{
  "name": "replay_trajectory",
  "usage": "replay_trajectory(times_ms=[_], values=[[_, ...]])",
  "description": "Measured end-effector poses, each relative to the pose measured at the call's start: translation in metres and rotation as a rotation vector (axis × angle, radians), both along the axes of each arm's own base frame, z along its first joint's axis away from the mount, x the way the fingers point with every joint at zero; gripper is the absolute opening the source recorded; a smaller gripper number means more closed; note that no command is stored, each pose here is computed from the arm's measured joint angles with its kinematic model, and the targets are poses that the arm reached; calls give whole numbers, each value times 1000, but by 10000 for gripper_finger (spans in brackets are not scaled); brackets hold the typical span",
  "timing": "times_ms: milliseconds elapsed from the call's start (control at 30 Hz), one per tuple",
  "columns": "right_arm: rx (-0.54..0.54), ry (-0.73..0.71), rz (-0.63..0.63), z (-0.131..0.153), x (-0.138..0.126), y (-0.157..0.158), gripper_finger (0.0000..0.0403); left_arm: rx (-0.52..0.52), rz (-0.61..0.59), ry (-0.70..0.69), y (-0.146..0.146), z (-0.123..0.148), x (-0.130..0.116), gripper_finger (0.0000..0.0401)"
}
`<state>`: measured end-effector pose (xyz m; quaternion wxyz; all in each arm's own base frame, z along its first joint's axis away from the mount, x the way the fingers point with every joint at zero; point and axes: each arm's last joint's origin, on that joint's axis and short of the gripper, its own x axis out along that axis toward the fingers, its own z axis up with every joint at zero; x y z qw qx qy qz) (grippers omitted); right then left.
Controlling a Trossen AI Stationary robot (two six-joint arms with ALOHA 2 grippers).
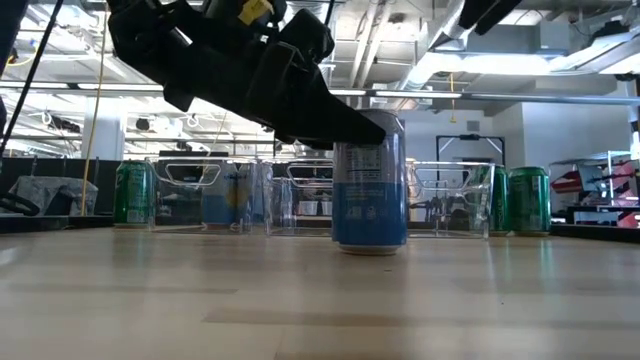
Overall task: Sort soda cans
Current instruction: Put the blue-white soda can into the left transparent bin
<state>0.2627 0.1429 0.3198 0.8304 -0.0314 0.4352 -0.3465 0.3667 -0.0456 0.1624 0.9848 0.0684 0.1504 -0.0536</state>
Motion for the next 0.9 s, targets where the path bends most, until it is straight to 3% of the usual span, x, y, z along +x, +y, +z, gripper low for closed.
replay_trajectory(times_ms=[200, 433, 633, 900], values=[[-47, -112, 112, 9, -12, -5, 395, 11, 41, -22, 1, 10, -3, 292], [-163, -283, 232, 38, -28, -12, 379, 15, 59, -51, 4, 55, -23, 292], [-184, -267, 199, 30, -34, -32, 348, 27, 113, -80, 10, 104, -56, 292], [-210, -206, 149, 7, -28, -50, 310, 37, 309, -136, 33, 157, -113, 292]])
